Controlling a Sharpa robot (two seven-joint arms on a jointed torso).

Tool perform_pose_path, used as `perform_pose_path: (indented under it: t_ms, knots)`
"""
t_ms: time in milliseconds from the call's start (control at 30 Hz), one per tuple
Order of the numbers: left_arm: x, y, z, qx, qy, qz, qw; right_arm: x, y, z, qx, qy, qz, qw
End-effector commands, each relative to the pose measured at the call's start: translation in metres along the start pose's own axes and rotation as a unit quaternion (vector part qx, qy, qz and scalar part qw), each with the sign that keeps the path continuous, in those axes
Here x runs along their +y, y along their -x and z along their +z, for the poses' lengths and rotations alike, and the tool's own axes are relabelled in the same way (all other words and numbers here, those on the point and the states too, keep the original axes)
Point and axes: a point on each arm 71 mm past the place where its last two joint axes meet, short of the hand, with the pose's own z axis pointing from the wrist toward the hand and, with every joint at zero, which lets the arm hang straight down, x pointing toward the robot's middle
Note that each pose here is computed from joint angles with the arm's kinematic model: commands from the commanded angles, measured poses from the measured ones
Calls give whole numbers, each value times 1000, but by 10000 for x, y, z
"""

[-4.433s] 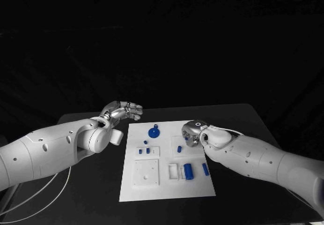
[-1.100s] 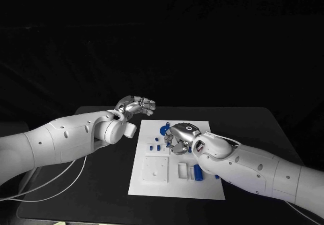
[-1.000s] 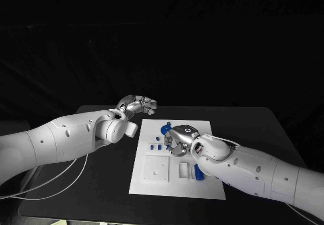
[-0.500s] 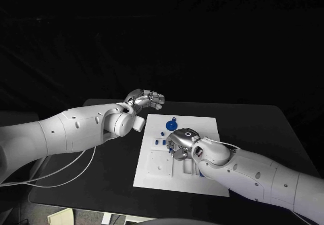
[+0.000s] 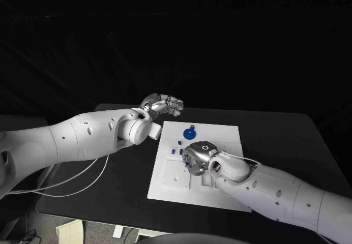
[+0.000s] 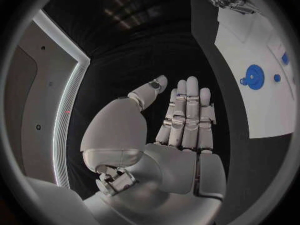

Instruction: Assemble the parts on the task board

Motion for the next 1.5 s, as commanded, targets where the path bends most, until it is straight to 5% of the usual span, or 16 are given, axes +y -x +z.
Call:
perform_pose_path:
  t_ms: [33,1500]
  knots:
    - [-29,-22,6,0,-8,-3,1000,18,-25,4,5,3,-11,1000]
    - [-27,-25,12,1,-6,-4,1000,96,-152,-4,22,9,-10,1000]
